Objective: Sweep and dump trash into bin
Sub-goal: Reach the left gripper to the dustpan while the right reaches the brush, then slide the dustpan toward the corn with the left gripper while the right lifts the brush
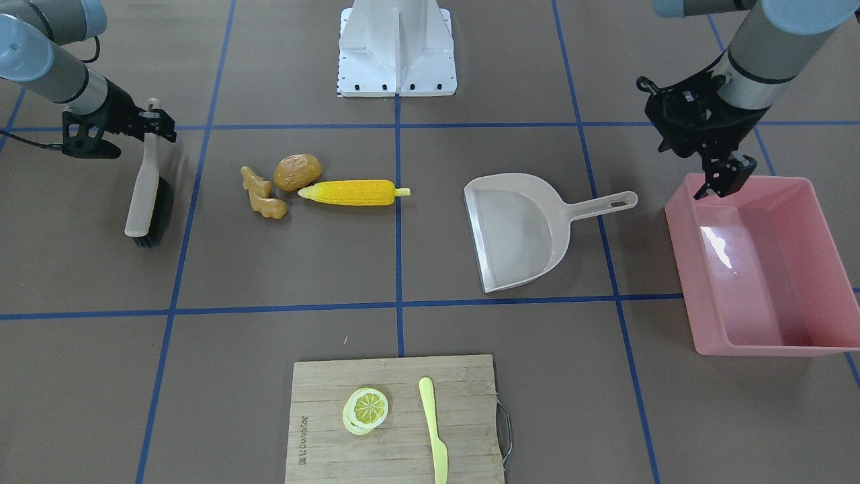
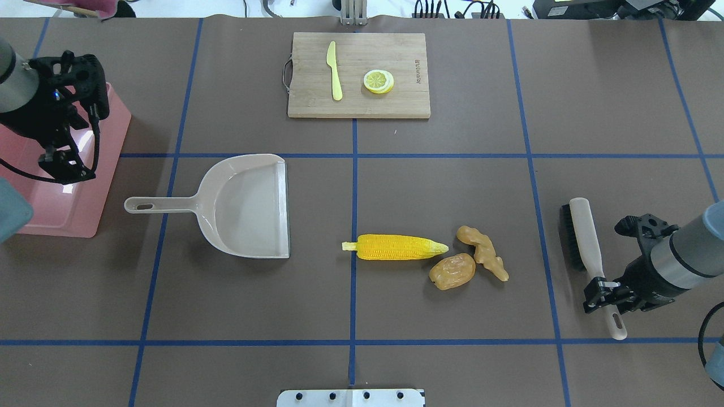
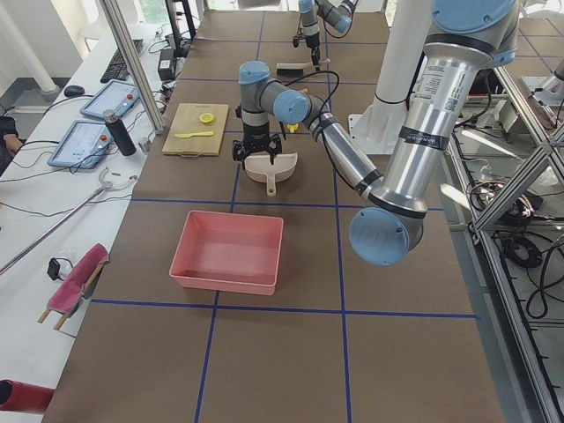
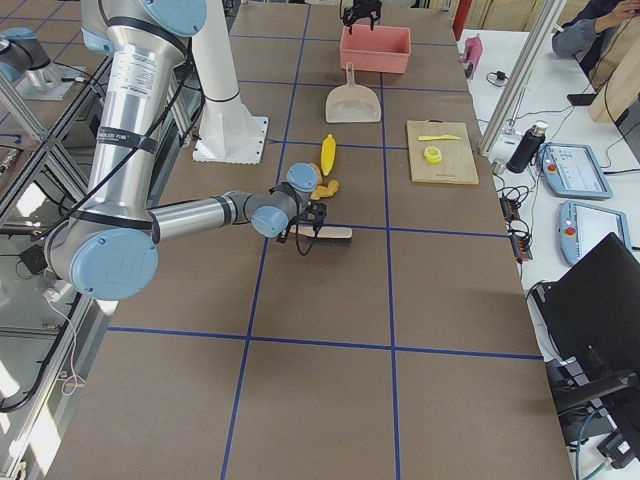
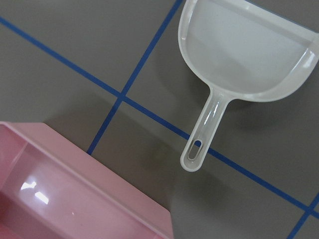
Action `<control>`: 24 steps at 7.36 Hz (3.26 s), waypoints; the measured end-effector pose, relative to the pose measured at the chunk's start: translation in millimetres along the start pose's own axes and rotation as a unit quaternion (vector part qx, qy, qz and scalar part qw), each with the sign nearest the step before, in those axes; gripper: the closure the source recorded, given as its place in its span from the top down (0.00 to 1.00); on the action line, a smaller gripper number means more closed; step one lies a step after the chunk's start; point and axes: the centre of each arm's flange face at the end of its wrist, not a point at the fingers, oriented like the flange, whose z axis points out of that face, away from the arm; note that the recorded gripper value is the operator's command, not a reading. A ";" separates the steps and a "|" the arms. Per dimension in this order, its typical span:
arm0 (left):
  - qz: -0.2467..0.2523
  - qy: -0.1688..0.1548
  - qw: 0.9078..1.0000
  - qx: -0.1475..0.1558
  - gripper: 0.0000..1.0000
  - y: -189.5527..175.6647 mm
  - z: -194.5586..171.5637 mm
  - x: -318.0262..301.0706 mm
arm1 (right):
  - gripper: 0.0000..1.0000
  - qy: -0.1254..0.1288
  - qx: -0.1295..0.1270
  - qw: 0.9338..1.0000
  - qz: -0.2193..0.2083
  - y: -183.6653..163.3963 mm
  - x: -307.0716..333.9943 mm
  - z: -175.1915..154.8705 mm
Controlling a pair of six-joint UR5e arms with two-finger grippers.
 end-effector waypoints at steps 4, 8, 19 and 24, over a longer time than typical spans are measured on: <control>0.060 0.036 0.998 0.003 0.99 -39.7 81.2 29.8 | 0.52 -0.005 -0.003 1.000 0.000 -0.3 -3.5 -3.9; 0.057 0.044 0.997 0.006 0.99 -47.5 98.6 41.5 | 0.18 -0.003 -0.002 1.000 0.016 -3.4 -4.4 -15.5; 0.055 0.048 0.997 0.013 0.00 -46.8 147.7 28.1 | 0.00 -0.060 -0.009 0.997 -0.038 28.6 -48.2 -67.4; 0.064 0.039 0.997 0.022 0.00 -58.0 123.5 34.7 | 0.00 -0.095 -0.046 0.992 -0.065 64.9 -35.6 -63.2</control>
